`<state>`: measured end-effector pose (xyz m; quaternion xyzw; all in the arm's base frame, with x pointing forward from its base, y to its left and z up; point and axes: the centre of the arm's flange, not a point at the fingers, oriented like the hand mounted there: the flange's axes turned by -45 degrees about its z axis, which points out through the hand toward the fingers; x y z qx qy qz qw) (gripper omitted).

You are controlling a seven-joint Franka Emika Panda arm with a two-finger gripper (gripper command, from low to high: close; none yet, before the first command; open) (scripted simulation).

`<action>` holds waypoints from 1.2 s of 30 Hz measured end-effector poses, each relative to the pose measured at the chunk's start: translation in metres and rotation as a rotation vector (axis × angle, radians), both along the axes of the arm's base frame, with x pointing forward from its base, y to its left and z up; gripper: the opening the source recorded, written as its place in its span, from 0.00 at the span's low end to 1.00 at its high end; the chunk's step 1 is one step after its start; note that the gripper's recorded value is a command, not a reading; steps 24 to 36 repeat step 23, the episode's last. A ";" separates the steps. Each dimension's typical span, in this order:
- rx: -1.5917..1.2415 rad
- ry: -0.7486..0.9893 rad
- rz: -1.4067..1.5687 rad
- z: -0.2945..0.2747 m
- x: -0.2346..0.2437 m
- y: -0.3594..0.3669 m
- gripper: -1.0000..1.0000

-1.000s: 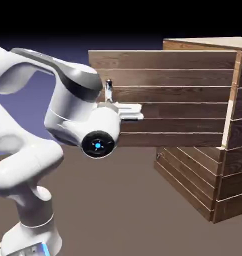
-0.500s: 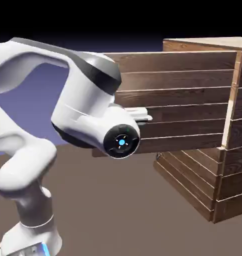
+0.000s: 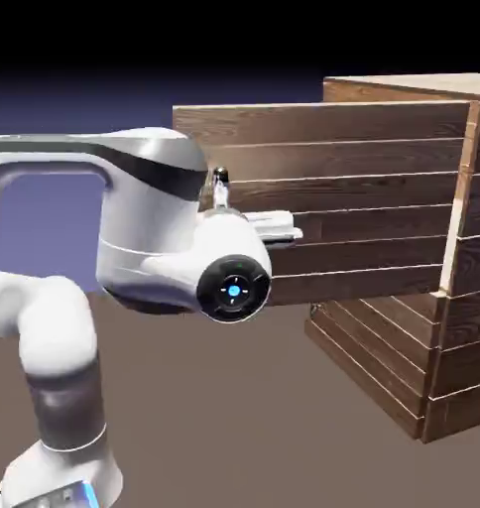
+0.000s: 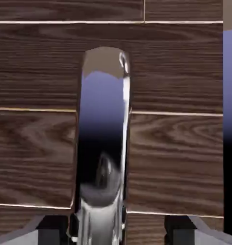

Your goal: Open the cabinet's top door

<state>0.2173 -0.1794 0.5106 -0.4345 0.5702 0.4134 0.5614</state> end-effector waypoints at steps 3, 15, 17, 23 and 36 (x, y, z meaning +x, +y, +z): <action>0.028 0.008 0.000 -0.004 0.001 0.006 0.00; 0.026 0.009 0.090 -0.003 0.006 -0.031 0.00; 0.031 0.008 0.118 -0.004 0.009 -0.043 0.00; 0.030 0.010 0.232 -0.004 0.021 -0.088 0.00; 0.030 0.010 0.232 -0.004 0.021 -0.088 0.00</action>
